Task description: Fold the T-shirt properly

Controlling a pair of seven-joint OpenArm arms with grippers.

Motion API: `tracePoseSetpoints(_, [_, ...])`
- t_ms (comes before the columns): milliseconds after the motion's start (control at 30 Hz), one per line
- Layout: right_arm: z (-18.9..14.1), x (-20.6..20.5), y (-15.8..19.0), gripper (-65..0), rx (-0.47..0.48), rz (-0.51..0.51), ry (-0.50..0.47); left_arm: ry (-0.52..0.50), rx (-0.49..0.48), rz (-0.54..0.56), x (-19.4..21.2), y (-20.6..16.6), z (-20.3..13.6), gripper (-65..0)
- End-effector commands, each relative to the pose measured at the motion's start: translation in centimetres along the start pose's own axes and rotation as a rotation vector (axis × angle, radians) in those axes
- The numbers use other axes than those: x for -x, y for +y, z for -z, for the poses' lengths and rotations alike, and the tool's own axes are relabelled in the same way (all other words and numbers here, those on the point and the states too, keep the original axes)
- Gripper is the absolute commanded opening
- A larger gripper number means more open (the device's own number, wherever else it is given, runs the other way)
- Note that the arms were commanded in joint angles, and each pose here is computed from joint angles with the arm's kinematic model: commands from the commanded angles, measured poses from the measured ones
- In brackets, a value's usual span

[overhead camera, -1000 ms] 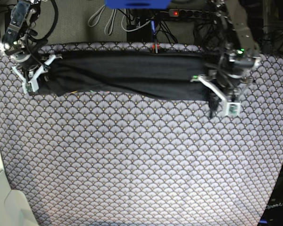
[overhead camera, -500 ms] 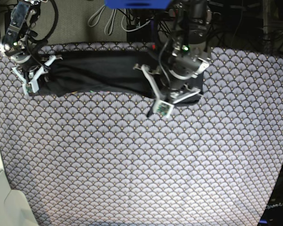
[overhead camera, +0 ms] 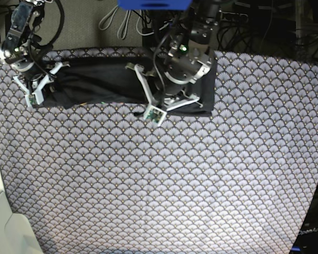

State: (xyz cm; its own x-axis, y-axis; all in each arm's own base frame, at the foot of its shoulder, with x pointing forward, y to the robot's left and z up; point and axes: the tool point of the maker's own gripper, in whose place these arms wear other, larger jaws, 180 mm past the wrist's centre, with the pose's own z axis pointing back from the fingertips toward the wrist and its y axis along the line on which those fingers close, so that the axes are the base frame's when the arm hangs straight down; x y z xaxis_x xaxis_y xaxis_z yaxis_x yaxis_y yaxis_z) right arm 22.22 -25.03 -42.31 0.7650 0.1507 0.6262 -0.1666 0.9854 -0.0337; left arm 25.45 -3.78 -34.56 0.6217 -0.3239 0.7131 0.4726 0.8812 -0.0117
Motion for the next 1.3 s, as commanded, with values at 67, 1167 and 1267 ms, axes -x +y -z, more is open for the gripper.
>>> tracePoseSetpoints(67, [-0.2,-0.3,-0.6,-54.4,0.016,-0.015,0.000,-0.057,0.003,-0.005,-1.7,0.0,-0.2,-64.5])
tracePoseSetpoints(1167, [-0.3,0.0,-0.6,-54.4,0.015,-0.014,0.007,-0.091,0.047,0.045,-3.3,-1.7,0.6,-64.5])
tracePoseSetpoints(1267, [-0.3,0.0,-0.6,-54.4,0.015,-0.014,0.007,-0.083,0.049,0.045,-3.1,-1.7,0.6,-64.5])
